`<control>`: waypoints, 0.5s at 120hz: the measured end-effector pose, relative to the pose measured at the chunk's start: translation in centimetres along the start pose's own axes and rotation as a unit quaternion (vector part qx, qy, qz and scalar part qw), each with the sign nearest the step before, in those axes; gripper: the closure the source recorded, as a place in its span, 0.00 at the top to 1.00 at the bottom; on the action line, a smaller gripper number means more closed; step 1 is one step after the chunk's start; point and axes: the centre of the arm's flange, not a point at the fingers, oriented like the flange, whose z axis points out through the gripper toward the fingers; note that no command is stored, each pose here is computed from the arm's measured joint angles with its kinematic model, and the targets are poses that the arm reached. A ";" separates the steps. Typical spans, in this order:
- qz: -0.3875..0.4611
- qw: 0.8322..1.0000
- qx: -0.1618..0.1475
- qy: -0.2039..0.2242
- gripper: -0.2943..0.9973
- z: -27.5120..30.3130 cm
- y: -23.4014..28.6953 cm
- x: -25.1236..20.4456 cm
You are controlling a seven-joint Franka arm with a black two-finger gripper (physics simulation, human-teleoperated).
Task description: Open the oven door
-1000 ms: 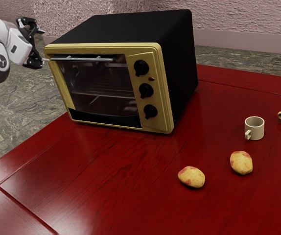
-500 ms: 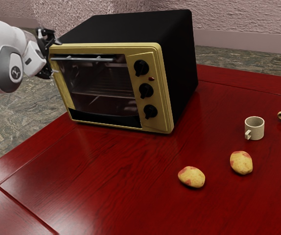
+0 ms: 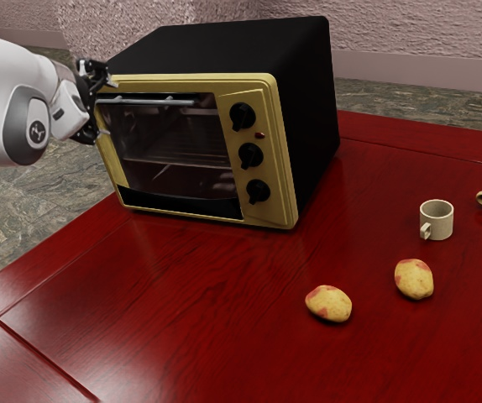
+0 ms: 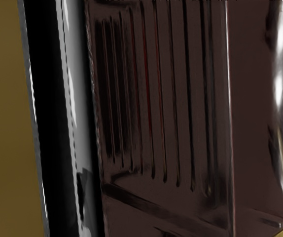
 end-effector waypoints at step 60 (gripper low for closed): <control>0.011 1.000 -0.024 0.012 0.77 1.2 0.7 0.8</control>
